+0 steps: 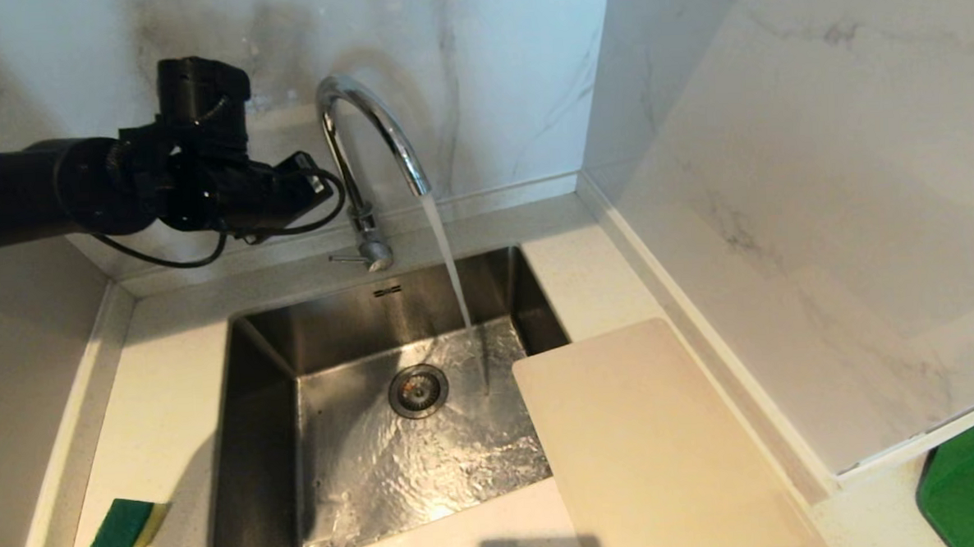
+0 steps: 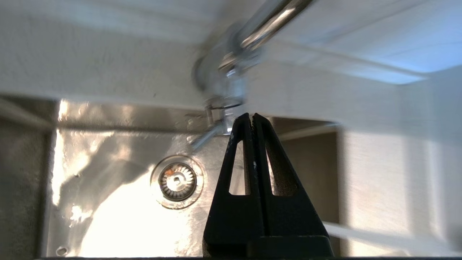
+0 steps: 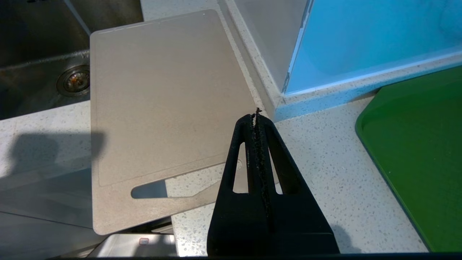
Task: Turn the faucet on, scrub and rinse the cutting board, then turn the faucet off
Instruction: Pick up the cleaning cloth
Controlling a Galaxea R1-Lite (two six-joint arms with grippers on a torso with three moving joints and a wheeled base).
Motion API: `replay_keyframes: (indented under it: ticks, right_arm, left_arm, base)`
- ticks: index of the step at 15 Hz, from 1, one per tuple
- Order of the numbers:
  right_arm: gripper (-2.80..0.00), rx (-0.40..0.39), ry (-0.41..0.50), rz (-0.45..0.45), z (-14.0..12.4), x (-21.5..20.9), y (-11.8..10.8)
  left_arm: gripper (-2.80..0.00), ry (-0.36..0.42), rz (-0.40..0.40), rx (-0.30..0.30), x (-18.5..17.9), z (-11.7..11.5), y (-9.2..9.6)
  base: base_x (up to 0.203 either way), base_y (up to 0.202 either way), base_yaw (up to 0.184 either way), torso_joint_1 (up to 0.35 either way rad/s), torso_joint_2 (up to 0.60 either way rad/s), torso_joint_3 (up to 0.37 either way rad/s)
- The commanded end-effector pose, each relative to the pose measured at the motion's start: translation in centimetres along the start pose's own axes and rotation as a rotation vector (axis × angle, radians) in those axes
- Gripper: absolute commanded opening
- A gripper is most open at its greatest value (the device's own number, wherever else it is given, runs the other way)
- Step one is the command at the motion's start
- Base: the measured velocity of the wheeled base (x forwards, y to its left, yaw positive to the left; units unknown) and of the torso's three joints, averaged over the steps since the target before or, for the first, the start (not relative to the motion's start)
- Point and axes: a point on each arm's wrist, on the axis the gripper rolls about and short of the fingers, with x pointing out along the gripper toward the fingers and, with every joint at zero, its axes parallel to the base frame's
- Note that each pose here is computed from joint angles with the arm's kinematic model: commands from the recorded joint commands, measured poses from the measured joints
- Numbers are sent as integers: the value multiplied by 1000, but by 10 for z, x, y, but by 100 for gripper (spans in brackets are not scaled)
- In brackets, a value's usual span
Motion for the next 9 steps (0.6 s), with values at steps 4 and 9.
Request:
replay_keyframes:
  ticks: [4, 9]
  right_arm:
    - [-280, 1, 1, 0, 0, 0, 0]
    - [-280, 1, 0, 0, 0, 0, 0]
  left_arm:
    - [-280, -91, 1, 108, -61, 41, 13]
    - [-280, -115, 50, 196, -87, 59, 55]
  base:
    - [0, 0, 0, 0, 0, 0]
    - [0, 0, 0, 0, 0, 0]
